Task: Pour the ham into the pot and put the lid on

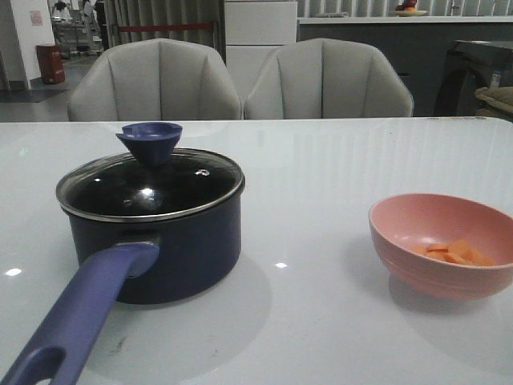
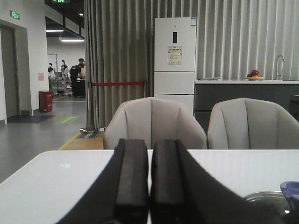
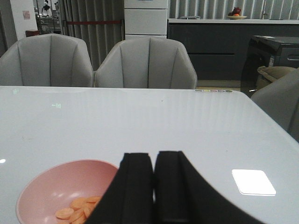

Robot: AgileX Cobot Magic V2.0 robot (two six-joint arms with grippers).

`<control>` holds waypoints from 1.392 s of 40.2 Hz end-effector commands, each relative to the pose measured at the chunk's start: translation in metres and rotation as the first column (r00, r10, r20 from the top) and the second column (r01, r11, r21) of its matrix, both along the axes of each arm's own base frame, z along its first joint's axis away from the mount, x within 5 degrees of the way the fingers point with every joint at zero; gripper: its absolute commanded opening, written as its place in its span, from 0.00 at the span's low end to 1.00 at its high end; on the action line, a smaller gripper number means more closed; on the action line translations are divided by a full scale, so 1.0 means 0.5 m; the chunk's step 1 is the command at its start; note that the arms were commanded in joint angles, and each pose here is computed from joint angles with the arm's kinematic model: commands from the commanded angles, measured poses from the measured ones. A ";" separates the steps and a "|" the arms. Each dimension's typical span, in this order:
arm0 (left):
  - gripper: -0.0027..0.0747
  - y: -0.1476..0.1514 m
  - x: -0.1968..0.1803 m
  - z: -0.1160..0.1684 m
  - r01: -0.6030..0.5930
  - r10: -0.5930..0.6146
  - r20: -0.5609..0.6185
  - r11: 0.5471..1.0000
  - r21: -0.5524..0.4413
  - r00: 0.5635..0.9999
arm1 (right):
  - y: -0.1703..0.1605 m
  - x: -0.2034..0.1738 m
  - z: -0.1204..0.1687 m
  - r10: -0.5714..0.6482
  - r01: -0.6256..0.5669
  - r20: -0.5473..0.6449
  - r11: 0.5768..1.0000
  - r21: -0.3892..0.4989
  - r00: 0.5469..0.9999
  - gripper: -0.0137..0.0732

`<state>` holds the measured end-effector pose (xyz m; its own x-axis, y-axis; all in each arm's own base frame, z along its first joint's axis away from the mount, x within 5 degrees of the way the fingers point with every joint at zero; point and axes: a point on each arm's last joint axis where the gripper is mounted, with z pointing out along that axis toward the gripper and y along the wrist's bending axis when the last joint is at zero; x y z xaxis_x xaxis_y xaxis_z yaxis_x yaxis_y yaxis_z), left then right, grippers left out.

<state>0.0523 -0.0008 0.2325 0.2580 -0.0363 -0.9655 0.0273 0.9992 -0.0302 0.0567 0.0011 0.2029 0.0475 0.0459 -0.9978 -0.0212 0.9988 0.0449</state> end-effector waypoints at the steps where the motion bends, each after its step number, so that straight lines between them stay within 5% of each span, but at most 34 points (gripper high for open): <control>1: 0.18 0.000 -0.016 0.064 0.006 -0.005 0.069 1.000 -0.020 0.998 | 0.000 -0.003 0.009 -0.002 0.003 0.084 1.000 -0.011 0.996 0.34; 12: 0.18 -0.004 0.012 0.145 0.021 -0.026 -0.237 1.000 -0.021 0.971 | 0.000 -0.003 0.009 -0.002 0.003 0.084 1.000 -0.011 0.996 0.34; 39: 0.20 -0.006 0.048 0.121 0.022 -0.033 -0.350 0.999 -0.037 0.936 | 0.000 -0.003 0.009 -0.002 0.003 0.084 1.000 -0.011 0.996 0.34; 46: 0.40 -0.006 0.048 0.122 0.022 -0.034 -0.352 0.999 -0.037 0.935 | 0.000 -0.003 0.009 -0.002 0.003 0.084 1.000 -0.011 0.996 0.34; 56: 0.89 -0.006 0.048 0.124 0.023 -0.035 -0.369 0.999 -0.037 0.929 | 0.000 -0.003 0.009 -0.002 0.003 0.084 1.000 -0.011 0.996 0.34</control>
